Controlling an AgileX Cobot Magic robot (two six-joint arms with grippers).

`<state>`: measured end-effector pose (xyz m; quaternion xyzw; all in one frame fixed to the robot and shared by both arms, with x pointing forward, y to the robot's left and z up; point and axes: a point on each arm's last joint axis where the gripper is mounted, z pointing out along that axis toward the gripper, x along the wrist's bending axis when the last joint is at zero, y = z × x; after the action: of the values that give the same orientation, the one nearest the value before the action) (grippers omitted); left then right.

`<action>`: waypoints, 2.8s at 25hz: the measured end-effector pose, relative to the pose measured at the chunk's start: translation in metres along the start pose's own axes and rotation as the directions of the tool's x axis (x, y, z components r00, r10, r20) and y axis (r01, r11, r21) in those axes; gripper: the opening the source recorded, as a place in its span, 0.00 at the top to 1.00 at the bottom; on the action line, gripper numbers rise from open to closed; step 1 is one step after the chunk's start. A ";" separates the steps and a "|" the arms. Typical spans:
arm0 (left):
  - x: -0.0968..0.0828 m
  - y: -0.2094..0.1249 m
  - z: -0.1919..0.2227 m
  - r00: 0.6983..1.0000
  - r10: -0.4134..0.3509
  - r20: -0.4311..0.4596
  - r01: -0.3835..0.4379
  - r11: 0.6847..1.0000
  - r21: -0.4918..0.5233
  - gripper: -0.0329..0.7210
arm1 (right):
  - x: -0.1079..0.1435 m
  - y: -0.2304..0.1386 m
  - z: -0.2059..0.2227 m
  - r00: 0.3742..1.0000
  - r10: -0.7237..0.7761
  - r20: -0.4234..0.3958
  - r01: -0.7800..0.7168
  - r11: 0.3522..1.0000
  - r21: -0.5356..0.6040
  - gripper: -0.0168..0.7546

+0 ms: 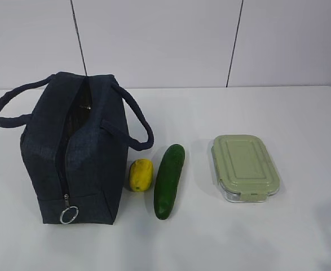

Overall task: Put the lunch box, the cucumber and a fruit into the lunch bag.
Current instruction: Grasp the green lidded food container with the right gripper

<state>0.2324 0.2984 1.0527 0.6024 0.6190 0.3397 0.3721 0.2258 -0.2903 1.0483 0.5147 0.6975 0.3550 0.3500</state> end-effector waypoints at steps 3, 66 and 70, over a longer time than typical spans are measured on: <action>0.000 0.000 0.000 1.000 0.000 0.000 0.000 1.000 0.000 0.36 | 0.000 0.000 0.000 1.000 0.000 0.000 0.000 1.000 0.000 0.45; 0.000 0.000 0.000 1.000 0.000 0.000 0.000 1.000 0.000 0.36 | 0.002 0.004 0.004 0.995 0.098 -0.033 -0.097 0.995 0.024 0.32; 0.000 0.000 0.000 1.000 0.000 0.000 0.000 1.000 0.000 0.36 | 0.000 0.009 0.013 0.993 0.109 -0.041 -0.105 0.991 0.084 0.30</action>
<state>0.2324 0.2984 1.0527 0.6024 0.6190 0.3397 0.3721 0.2412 -0.2867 1.0499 0.5572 0.6906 0.3559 0.2931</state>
